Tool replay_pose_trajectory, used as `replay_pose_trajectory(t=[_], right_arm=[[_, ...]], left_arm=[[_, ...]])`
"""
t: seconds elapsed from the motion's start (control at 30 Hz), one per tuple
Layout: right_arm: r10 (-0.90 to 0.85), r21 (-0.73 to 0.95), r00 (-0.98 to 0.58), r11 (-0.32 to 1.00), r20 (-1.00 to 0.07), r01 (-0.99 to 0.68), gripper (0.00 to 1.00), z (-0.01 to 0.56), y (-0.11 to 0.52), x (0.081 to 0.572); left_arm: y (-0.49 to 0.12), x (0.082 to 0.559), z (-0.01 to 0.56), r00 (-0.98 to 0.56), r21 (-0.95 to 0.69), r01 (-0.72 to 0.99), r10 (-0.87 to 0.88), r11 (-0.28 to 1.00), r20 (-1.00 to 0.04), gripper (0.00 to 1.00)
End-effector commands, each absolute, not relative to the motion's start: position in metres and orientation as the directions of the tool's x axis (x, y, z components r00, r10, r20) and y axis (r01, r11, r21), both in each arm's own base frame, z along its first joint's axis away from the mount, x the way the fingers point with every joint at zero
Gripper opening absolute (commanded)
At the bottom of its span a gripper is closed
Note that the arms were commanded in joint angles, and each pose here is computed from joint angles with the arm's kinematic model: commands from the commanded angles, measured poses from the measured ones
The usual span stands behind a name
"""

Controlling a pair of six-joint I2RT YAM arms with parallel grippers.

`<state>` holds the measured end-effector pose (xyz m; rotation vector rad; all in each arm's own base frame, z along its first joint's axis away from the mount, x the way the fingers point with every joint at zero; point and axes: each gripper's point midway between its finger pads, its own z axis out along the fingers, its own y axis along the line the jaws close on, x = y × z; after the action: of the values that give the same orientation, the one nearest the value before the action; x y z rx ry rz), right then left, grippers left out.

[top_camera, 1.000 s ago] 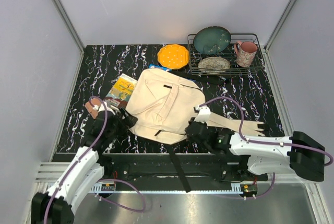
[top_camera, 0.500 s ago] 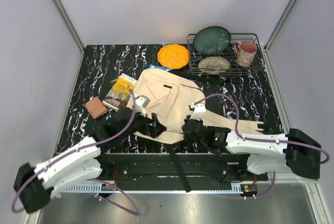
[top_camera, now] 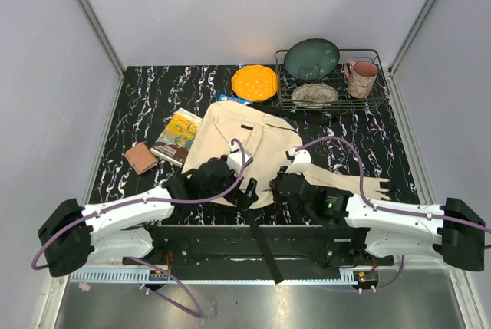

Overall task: Pack the student bag
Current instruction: Unzip the student bag at the center of the board.

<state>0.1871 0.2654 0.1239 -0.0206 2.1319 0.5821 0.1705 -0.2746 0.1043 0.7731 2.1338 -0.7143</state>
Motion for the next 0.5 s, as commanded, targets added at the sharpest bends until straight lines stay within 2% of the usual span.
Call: replay_pose_trajectory(t=[0.0,0.3,0.47], right_arm=[[0.258,0.433,-0.562,0.879,-0.786,-0.202,0.0,0.143,0.264,0.194],[0.259,0.433,-0.562,0.879,-0.786,-0.199,0.0,0.146,0.267,0.196],[0.277,0.446,-0.556,0.874,-0.784,-0.194,0.0,0.15,0.267,0.197]], left_arm=[[-0.313,0.173,0.142,-0.436,-0.233,0.792,0.256,0.564,-0.863,0.99],[-0.34,0.151,0.123,-0.451,-0.264,0.827,0.307,0.496,-0.838,0.98],[-0.341,0.151,0.106,-0.476,-0.277,0.807,0.297,0.522,-0.828,0.91]])
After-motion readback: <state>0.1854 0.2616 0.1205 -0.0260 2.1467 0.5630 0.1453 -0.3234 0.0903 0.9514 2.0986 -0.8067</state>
